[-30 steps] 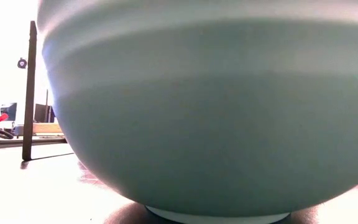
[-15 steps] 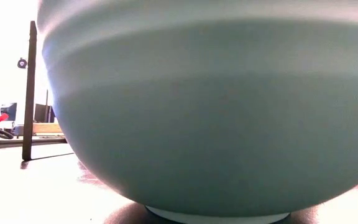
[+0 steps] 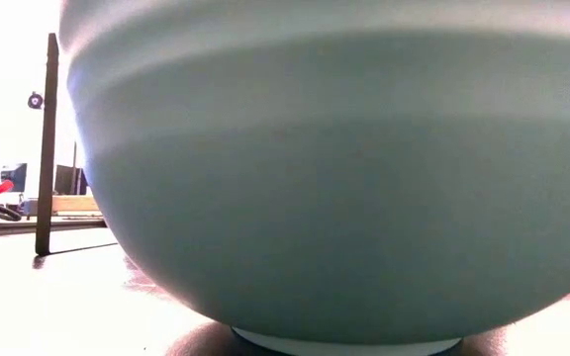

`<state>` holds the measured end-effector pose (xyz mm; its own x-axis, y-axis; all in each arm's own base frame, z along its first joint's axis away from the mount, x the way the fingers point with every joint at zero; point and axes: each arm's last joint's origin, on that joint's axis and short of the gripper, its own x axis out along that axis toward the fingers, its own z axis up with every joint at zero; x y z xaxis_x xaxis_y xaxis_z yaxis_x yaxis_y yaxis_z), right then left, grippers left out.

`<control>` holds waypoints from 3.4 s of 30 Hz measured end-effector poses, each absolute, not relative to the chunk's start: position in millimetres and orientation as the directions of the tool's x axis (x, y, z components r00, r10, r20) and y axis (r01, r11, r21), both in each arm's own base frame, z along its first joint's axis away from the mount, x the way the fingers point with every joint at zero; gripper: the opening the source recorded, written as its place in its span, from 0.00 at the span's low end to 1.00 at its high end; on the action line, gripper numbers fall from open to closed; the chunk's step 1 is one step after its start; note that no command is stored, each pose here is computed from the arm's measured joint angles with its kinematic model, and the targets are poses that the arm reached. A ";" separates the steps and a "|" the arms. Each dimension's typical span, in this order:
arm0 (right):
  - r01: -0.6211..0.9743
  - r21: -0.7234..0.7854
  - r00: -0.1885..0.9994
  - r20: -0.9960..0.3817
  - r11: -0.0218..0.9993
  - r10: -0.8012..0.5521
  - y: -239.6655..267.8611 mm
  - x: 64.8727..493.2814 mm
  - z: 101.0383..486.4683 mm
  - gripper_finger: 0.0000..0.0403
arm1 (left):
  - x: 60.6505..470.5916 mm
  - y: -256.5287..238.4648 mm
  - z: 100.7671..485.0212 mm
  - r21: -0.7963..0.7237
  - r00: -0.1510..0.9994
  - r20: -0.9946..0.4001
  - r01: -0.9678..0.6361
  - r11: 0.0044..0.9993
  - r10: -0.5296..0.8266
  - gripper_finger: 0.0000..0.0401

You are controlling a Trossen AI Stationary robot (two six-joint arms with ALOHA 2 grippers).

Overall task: Place and stack bowls onto a shelf
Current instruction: Put the orange bowl on the shelf

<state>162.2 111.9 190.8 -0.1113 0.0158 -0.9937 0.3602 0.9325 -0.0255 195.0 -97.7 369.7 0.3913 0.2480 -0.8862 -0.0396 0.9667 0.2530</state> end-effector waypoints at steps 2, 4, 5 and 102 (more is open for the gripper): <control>0.362 -0.028 -0.114 -0.993 0.932 0.014 112.2 162.7 193.8 0.02 | 195.0 -97.6 369.7 0.254 0.392 -0.886 -0.040 0.966 0.249 0.30; 0.359 -0.023 -0.103 -0.995 0.933 0.015 113.3 164.8 198.9 0.02 | 195.2 -97.4 369.8 0.260 0.395 -0.882 -0.043 0.965 0.256 0.30; 0.354 -0.029 -0.096 -0.995 0.935 0.006 113.6 165.8 202.2 0.02 | 195.1 -97.4 369.8 0.262 0.396 -0.881 -0.044 0.964 0.258 0.30; -0.817 -0.238 0.557 -0.564 0.525 0.609 127.5 339.9 331.0 0.02 | 269.1 -137.4 387.4 0.354 0.740 -0.597 0.591 0.725 -0.311 0.30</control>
<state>339.9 127.5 331.0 0.5568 0.6095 -0.5643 -0.8167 0.5254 -0.2384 269.1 -137.4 387.4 0.7398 -0.3113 -0.5965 0.5907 0.7251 0.3541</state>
